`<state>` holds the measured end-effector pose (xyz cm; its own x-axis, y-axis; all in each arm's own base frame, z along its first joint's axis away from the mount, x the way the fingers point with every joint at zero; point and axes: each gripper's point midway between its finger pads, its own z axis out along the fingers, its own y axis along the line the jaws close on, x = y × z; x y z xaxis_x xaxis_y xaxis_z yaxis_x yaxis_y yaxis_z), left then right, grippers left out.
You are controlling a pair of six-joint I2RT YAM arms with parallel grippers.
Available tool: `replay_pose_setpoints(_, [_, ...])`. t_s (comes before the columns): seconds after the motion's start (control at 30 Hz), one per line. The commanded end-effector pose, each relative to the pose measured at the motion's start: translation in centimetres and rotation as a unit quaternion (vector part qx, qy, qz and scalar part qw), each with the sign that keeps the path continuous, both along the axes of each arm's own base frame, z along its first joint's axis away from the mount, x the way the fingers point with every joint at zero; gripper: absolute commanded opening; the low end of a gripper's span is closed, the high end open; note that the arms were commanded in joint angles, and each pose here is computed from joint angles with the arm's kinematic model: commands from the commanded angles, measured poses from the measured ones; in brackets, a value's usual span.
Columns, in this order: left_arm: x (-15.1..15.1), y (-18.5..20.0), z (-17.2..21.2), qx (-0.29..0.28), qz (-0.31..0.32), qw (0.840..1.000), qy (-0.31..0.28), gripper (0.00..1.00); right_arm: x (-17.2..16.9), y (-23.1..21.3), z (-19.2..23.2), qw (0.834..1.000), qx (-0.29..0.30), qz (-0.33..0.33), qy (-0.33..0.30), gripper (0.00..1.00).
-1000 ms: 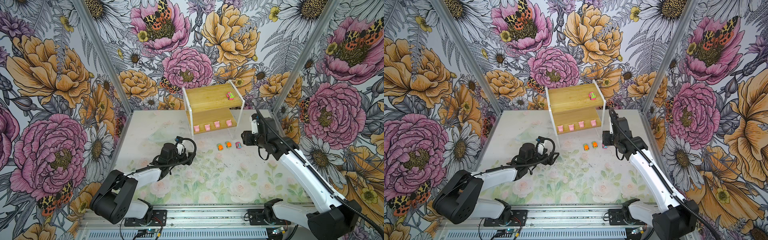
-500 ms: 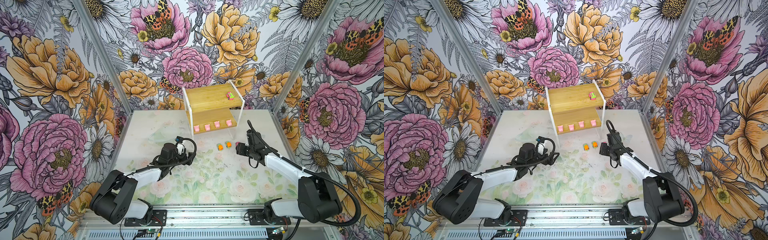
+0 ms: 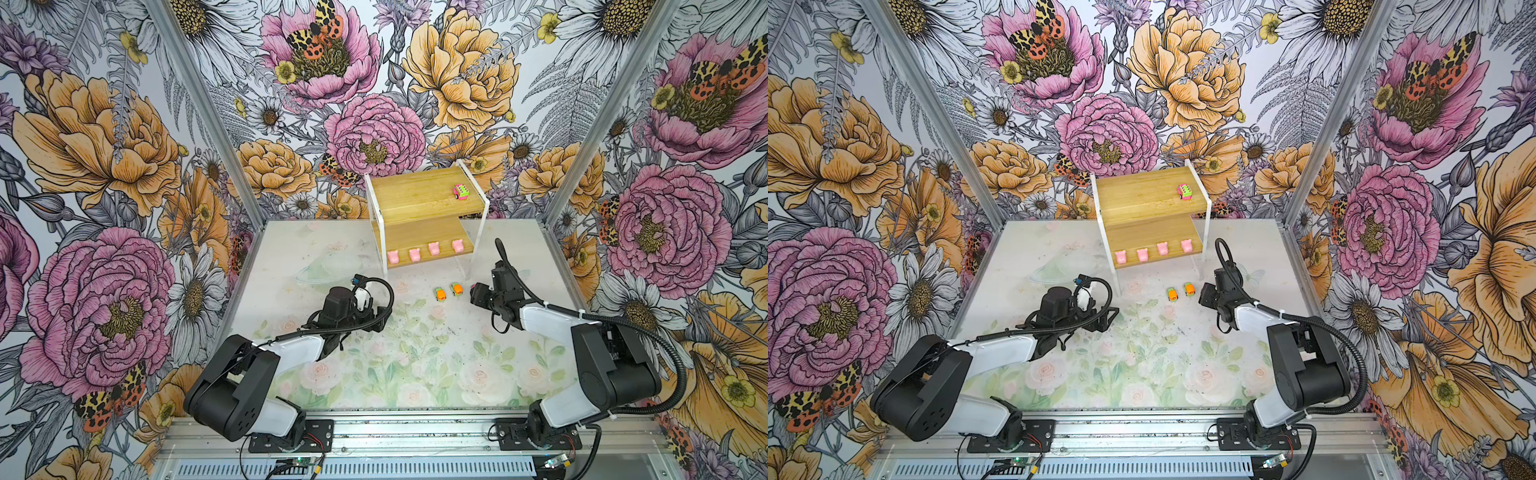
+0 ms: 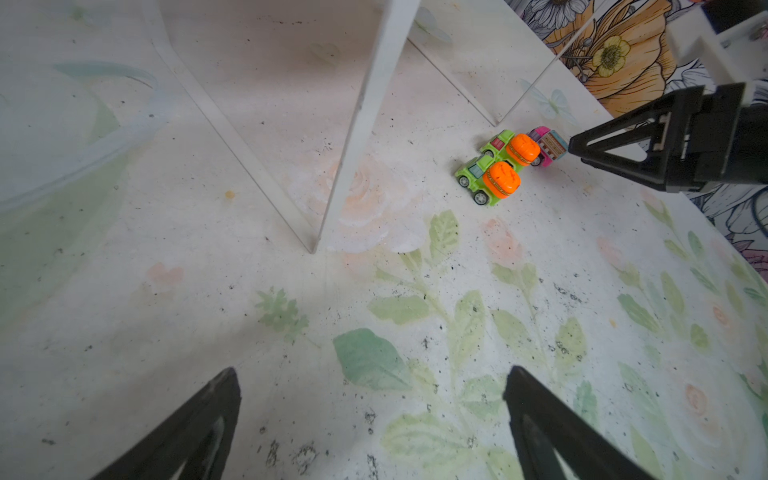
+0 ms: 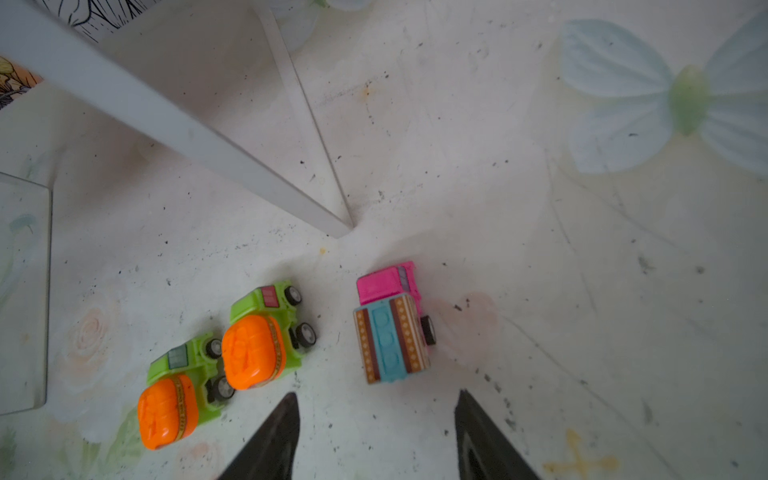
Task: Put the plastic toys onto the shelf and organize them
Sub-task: 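Withdraw the right gripper and move it over the pink-and-teal toy car, then close the right gripper on the pink-and-teal car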
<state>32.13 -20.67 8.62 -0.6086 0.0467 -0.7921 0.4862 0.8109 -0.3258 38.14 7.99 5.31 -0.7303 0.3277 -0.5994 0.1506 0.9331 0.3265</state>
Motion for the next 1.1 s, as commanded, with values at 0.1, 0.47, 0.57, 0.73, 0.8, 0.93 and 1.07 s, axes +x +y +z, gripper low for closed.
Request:
replay_pose_setpoints(0.1, [1.0, -0.7, 1.0, -0.003, -0.004, 1.000, -0.020, 0.99, 1.5, -0.3, 0.0, 1.000, 0.005, -0.013, -0.028, 0.60])
replay_pose_setpoints(0.47, [1.2, -0.9, 0.7, -0.002, -0.006, 1.000, -0.018, 0.99, 2.3, -0.4, -1.4, 0.999, 0.003, -0.017, -0.028, 0.60])
replay_pose_setpoints(0.57, [1.2, -0.8, 0.7, -0.001, -0.005, 1.000, -0.018, 0.99, 2.4, -0.4, -1.6, 0.999, 0.003, -0.016, -0.029, 0.60])
replay_pose_setpoints(0.73, [1.2, -0.8, 0.6, 0.001, -0.004, 1.000, -0.017, 0.99, 2.7, -0.3, -1.9, 0.999, 0.004, -0.015, -0.031, 0.59])
replay_pose_setpoints(0.8, [1.3, -0.8, 0.5, 0.001, -0.003, 1.000, -0.016, 0.99, 2.7, -0.3, -1.9, 1.000, 0.004, -0.015, -0.026, 0.58])
replay_pose_setpoints(0.93, [1.3, -0.7, 0.5, 0.001, -0.002, 1.000, -0.017, 0.99, 2.7, -0.4, -2.0, 1.000, 0.000, -0.015, -0.021, 0.49])
replay_pose_setpoints(1.07, [1.4, -0.6, 0.4, 0.002, 0.000, 1.000, -0.016, 0.99, 2.8, -0.4, -1.9, 1.000, 0.000, -0.015, -0.020, 0.39])
